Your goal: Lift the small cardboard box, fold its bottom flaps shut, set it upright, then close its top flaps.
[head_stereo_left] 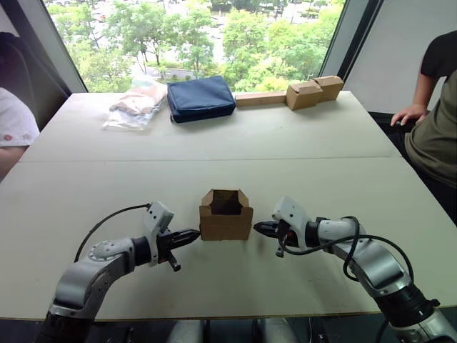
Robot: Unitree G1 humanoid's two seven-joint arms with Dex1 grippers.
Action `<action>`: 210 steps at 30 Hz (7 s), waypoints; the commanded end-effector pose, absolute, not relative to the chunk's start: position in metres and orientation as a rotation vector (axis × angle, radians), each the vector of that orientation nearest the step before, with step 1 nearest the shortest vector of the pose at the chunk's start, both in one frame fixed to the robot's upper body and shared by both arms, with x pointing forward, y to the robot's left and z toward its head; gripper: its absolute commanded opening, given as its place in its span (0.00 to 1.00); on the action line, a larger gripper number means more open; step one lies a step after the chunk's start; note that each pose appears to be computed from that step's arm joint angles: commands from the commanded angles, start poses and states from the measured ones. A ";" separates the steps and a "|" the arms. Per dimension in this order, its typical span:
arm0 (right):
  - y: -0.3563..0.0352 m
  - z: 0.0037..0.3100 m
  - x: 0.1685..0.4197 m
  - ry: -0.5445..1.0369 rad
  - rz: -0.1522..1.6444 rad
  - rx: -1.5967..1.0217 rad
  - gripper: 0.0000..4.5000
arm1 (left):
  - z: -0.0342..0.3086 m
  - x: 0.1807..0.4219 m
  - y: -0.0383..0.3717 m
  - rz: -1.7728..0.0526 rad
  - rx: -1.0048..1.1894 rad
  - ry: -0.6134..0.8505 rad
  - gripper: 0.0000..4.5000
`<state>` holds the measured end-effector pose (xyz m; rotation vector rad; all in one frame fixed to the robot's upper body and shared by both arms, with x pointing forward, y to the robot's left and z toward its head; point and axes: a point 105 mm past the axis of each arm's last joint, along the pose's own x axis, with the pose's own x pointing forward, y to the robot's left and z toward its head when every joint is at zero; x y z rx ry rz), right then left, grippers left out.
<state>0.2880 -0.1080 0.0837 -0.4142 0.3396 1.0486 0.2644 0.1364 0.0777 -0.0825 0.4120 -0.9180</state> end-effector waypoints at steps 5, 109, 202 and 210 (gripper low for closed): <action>-0.112 0.103 0.288 0.283 1.057 -0.465 0.00 | 0.092 0.269 0.147 -0.902 -0.031 0.373 0.01; -0.026 0.171 0.255 0.012 1.326 -0.602 0.00 | 0.119 0.362 0.115 -1.335 -0.096 0.437 0.01; -0.033 0.178 0.318 -0.010 1.156 -0.613 0.00 | 0.135 0.265 0.114 -1.236 -0.020 0.382 0.01; -0.037 0.161 0.295 0.045 1.227 -0.596 0.00 | 0.151 0.274 0.126 -1.195 -0.040 0.332 0.01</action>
